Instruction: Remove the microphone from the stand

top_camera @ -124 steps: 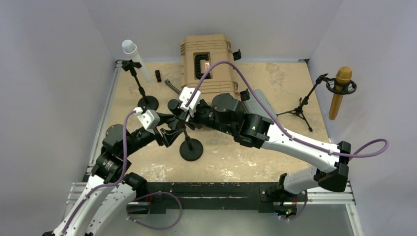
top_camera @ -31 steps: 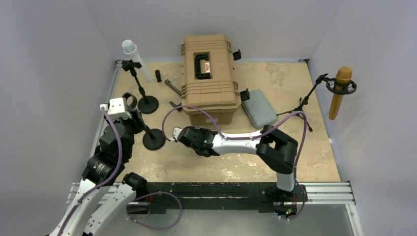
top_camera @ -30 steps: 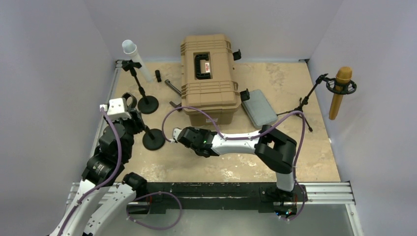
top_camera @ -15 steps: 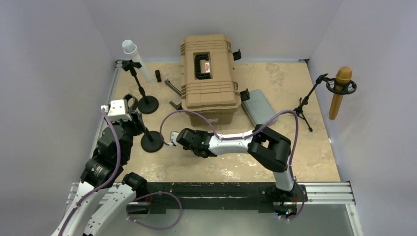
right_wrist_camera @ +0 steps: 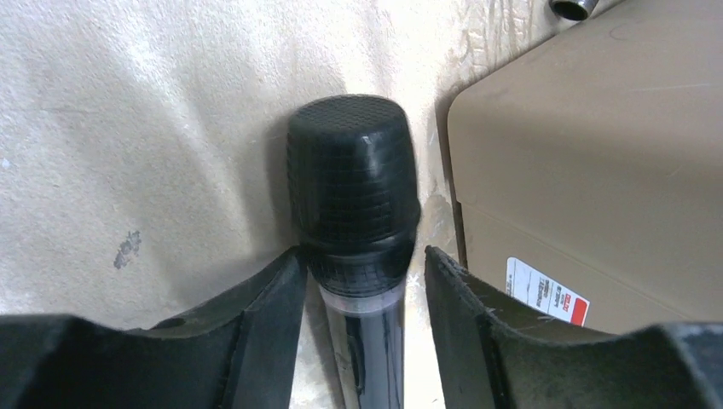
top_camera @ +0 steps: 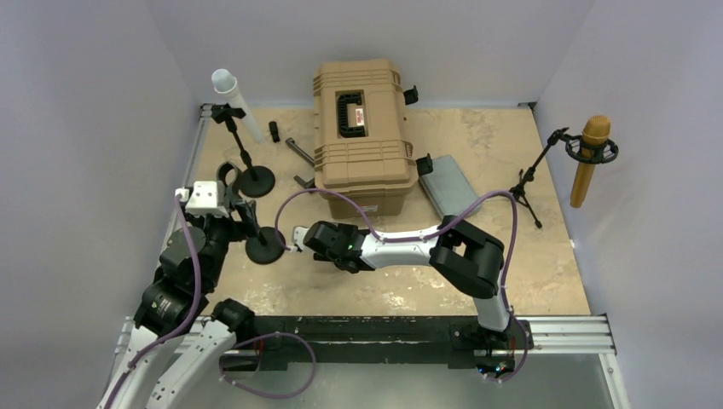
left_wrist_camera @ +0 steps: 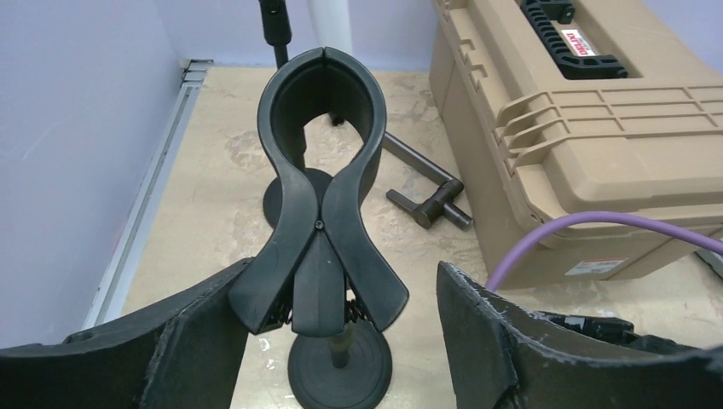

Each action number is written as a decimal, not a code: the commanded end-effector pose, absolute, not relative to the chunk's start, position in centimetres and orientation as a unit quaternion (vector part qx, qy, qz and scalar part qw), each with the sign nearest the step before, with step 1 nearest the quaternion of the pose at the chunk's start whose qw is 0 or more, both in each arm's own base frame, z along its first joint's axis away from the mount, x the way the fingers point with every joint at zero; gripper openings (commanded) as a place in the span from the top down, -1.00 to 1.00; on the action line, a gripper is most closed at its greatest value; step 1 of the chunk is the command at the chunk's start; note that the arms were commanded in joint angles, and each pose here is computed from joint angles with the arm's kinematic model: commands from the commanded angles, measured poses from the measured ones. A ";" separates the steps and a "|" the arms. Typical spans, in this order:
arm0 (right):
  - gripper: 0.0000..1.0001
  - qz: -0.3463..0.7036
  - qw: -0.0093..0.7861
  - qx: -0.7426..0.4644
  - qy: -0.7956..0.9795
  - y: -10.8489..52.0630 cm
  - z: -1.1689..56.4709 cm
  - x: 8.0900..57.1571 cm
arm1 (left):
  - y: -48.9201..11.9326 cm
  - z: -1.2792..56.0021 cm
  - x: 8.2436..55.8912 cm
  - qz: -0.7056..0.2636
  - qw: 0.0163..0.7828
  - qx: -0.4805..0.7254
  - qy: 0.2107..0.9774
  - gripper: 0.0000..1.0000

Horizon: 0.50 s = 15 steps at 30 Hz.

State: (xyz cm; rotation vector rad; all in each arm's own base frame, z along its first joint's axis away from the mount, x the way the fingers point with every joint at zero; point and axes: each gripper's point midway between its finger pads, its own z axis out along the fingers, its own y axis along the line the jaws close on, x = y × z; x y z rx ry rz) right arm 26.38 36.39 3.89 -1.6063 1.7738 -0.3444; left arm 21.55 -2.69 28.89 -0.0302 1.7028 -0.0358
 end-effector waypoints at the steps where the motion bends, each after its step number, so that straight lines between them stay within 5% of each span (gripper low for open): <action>1: -0.12 -0.116 0.387 -0.600 0.690 37.8 6.5 26.7 | -3.3 29.6 21.4 -0.031 0.672 0.004 0.740 -0.55; 6: -0.42 -0.111 0.392 -0.594 0.694 37.8 7.5 26.6 | -3.2 30.0 21.0 -0.038 0.676 0.002 0.736 -0.66; 15: -0.54 -0.051 0.452 -0.548 0.702 38.7 13.0 25.4 | -3.5 33.0 16.6 -0.112 0.623 -0.025 0.774 -0.84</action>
